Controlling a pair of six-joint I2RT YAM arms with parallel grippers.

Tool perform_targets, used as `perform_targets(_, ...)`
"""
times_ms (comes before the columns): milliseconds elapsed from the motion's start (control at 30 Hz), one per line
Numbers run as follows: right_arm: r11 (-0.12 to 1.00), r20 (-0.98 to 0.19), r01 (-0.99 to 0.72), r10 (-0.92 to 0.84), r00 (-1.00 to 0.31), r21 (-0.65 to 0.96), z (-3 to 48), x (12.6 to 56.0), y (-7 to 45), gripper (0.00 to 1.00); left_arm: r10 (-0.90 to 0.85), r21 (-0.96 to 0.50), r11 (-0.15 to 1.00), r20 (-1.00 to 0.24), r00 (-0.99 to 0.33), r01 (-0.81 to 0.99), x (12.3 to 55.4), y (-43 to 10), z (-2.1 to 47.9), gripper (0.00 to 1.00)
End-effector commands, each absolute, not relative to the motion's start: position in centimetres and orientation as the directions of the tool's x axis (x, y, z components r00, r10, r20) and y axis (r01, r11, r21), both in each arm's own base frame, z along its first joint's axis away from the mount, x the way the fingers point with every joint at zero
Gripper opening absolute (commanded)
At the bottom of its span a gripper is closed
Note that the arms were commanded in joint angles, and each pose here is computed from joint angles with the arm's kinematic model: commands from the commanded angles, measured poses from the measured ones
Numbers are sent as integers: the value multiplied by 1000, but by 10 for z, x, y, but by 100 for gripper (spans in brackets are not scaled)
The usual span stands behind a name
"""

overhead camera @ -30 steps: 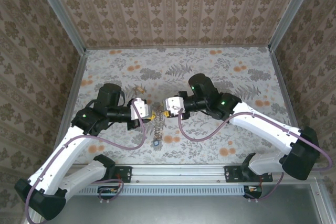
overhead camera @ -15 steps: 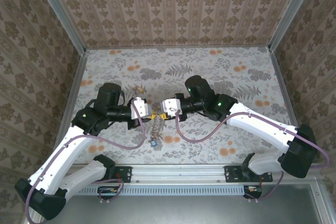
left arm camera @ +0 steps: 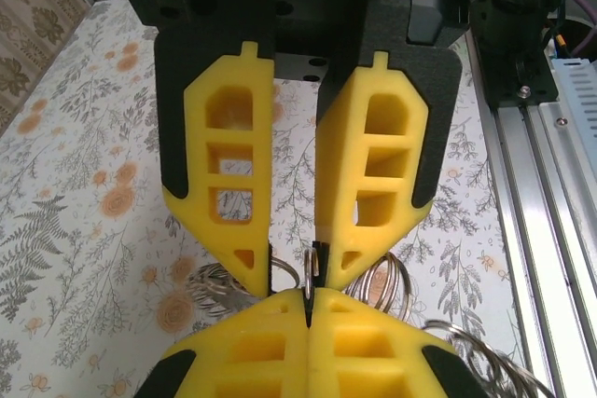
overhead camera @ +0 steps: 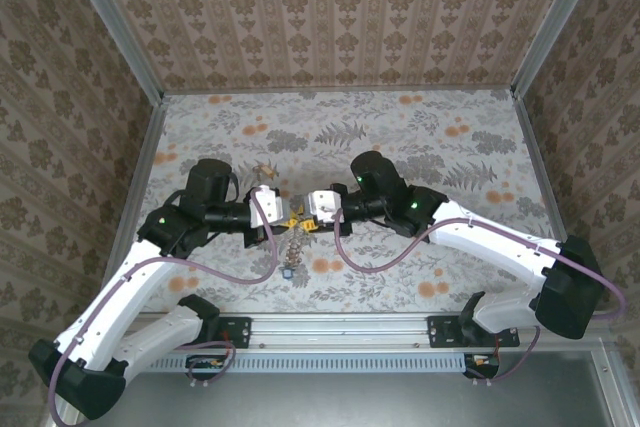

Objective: Put the keys on the keyring

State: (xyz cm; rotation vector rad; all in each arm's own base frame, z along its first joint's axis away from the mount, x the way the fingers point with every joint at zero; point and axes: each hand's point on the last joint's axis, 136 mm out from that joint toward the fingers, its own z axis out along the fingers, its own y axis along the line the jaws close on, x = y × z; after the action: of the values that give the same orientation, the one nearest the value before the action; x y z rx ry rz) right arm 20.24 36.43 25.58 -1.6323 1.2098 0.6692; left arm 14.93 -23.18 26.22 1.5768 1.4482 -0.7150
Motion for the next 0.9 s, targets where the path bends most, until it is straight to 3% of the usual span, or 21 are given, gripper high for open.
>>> perform_targets(0,-32,-864,-932,-367,346,-360,263,200,370,18,433,226,24,-880,194,974,145,-235,275,0)
perform_targets(133,-23,-866,-932,-362,345,-362,264,200,369,0,440,235,45,-877,192,971,148,-234,275,0)
perform_targets(233,13,-869,-929,-359,342,-371,266,205,367,0,448,244,78,-875,185,967,151,-230,275,0)
perform_targets(267,32,-874,-927,-347,341,-374,269,206,367,0,450,247,92,-875,181,965,152,-228,275,3)
perform_targets(333,67,-890,-925,-307,337,-374,277,208,366,0,451,256,119,-875,178,959,153,-225,272,23)
perform_targets(367,86,-899,-924,-282,336,-372,282,209,365,0,446,258,131,-878,176,957,153,-224,270,28)
perform_targets(467,106,-919,-928,-221,328,-357,292,208,364,0,424,261,157,-889,174,953,153,-221,268,33)
perform_targets(867,48,-932,-941,-165,322,-334,299,200,372,0,406,240,180,-902,150,954,166,-226,268,29)
